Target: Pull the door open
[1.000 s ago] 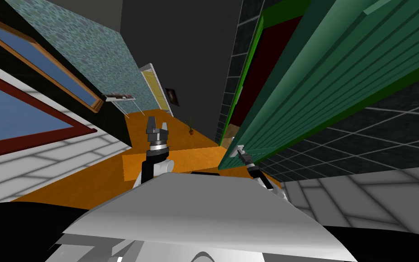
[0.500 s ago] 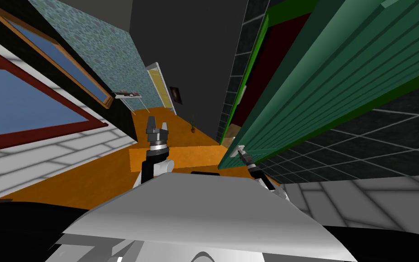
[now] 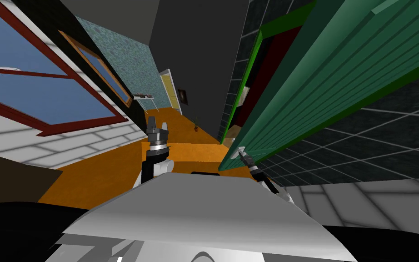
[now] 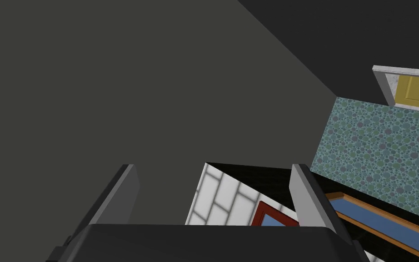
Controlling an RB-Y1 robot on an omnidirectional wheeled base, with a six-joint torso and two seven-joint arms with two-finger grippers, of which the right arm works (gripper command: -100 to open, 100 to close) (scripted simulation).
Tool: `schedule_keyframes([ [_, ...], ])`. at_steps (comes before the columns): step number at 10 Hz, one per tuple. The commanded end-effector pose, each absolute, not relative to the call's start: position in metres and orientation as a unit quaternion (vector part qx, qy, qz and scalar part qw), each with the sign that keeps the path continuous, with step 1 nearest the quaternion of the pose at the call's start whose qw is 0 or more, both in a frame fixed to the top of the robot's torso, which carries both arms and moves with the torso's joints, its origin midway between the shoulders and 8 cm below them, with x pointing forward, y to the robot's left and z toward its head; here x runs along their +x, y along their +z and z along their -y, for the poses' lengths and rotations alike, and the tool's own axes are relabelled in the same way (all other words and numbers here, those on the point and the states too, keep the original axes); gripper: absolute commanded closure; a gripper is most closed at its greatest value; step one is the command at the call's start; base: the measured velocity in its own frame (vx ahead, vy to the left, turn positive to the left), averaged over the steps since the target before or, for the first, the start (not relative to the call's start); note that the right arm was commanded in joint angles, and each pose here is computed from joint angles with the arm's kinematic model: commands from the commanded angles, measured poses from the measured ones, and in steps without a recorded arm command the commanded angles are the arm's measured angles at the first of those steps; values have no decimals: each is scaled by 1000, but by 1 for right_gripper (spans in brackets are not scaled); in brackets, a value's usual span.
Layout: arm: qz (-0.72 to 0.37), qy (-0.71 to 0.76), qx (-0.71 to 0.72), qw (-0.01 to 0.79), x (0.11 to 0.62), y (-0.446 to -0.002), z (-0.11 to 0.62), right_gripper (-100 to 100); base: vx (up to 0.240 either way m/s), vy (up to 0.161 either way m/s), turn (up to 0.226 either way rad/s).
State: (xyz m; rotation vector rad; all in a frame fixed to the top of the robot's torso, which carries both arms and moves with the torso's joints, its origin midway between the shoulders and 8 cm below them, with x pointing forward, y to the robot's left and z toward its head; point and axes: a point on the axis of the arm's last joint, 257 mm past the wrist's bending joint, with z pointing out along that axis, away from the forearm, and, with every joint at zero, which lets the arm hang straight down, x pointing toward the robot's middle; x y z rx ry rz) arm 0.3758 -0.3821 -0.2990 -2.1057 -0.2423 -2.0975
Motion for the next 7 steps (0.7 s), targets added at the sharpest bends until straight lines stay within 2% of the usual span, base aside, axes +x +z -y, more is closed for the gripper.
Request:
schedule_keyframes([
  [1,85,-703,-701,84,373,-296,384,100,-177,-102,105],
  [3,89,-702,-701,89,369,-296,385,100,-179,-84,128],
  [5,91,-699,-704,91,367,-299,385,100,-88,-45,81],
  [7,94,-699,-703,94,364,-299,386,100,-164,-94,115],
])
